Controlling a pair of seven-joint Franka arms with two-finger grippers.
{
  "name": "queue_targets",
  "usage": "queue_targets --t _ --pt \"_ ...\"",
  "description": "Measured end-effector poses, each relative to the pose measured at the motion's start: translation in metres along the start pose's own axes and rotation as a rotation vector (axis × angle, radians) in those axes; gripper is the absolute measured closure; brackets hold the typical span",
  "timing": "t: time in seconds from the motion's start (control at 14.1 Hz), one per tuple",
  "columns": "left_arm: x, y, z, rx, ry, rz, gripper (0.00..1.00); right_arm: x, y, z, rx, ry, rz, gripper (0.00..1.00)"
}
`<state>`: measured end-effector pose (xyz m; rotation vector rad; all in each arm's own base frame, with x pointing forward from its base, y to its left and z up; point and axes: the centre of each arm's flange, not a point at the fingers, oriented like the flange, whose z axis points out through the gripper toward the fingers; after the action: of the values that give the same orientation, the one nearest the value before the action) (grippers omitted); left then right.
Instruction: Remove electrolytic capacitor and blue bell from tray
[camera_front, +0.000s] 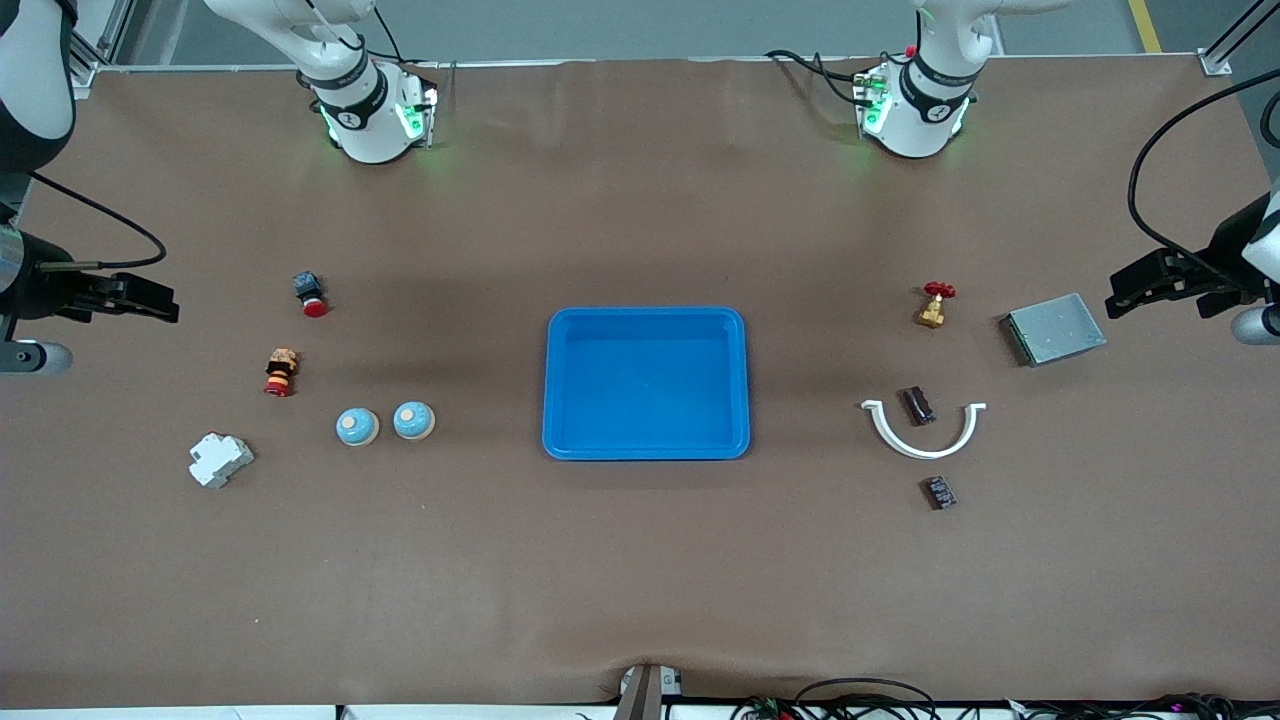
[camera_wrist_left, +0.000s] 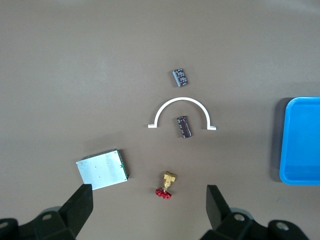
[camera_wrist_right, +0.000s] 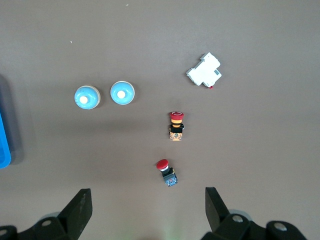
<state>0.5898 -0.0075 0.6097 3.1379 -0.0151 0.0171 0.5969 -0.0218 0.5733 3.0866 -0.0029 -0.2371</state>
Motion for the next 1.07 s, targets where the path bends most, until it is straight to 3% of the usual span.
queue_targets --t 0.92,1.07 --pt "0.0007 -0.0006 -0.0002 0.000 0.001 -0.001 0.00 0.0022 -0.0016 -0.0013 0.004 0.020 0.000 0.00" --pt "0.0015 -0.0009 0.0016 0.000 -0.002 -0.002 0.00 0.0019 -0.0036 -0.0033 0.035 0.027 0.000 0.00"
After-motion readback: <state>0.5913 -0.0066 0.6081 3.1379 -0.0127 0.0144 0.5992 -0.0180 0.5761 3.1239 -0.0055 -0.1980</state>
